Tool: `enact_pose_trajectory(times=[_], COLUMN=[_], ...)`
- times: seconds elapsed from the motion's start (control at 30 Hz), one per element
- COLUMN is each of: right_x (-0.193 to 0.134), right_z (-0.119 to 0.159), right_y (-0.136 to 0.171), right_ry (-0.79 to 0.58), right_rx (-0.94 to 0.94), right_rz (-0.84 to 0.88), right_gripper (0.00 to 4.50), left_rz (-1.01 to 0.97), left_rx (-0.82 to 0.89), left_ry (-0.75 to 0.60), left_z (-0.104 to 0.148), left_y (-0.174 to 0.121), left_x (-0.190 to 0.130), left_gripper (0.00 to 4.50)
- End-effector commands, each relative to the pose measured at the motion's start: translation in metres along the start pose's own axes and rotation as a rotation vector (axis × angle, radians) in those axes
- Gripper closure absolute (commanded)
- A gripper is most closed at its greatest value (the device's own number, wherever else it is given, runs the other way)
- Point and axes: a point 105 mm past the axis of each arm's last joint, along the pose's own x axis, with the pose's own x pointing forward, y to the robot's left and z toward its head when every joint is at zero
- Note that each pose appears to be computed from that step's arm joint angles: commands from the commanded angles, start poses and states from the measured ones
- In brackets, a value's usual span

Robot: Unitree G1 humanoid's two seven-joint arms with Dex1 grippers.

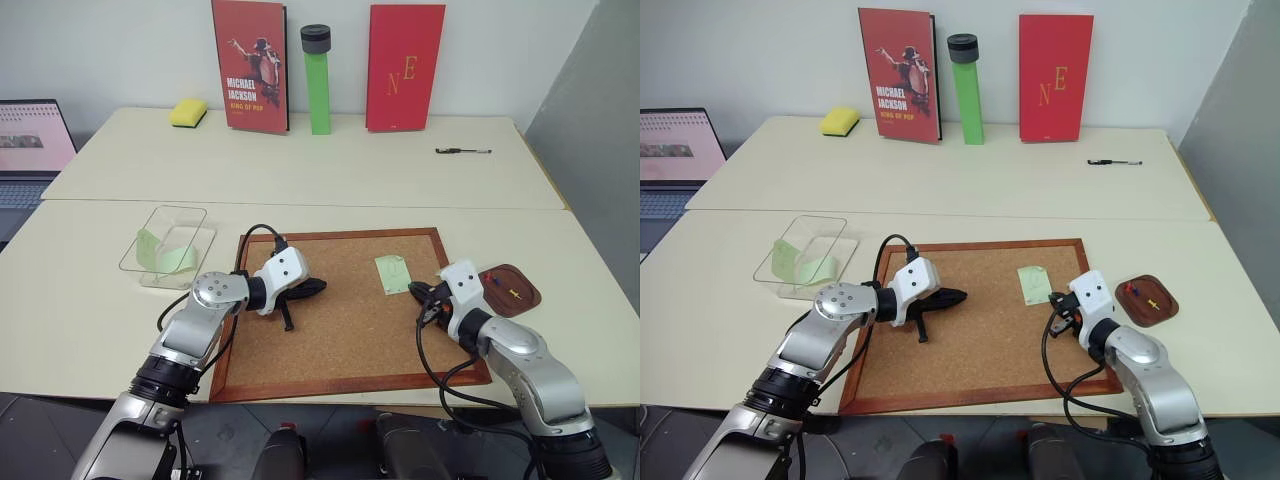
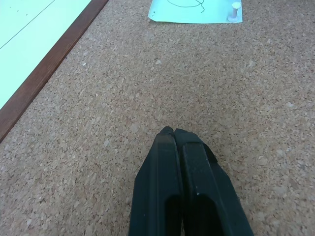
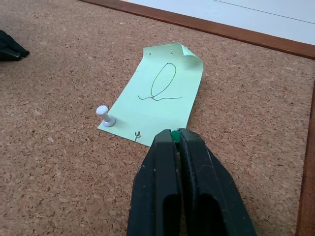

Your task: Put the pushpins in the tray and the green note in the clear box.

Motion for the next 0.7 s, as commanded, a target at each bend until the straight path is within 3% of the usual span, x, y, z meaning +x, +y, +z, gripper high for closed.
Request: enact_pose_trajectory(times=[0.03, 0.4, 0.6, 0.7], right_x=[-0.011, -0.022, -0.049, -0.072], right_z=[0.029, 0.039, 0.035, 0.016], right_y=[-0.001, -0.006, -0.04, -0.077], right_ry=[-0.11, -0.148, -0.113, 0.018], right_rx=[-0.019, -0.003, -0.034, -0.135], right_rz=[-0.007, -0.038, -0.174, -0.32], right_gripper=[4.45, 4.45, 4.45, 4.45], left_rz=[-0.022, -0.027, -0.028, -0.028], left_rx=[-0.032, -0.034, -0.036, -0.036], left_ry=[0.11, 0.108, 0.104, 0.101], left_z=[-0.026, -0.026, -0.025, -0.025], left_y=[-0.007, -0.008, -0.009, -0.009], left_x=[0.0, 0.001, 0.003, 0.004], left_gripper=[4.5, 4.5, 4.5, 4.5])
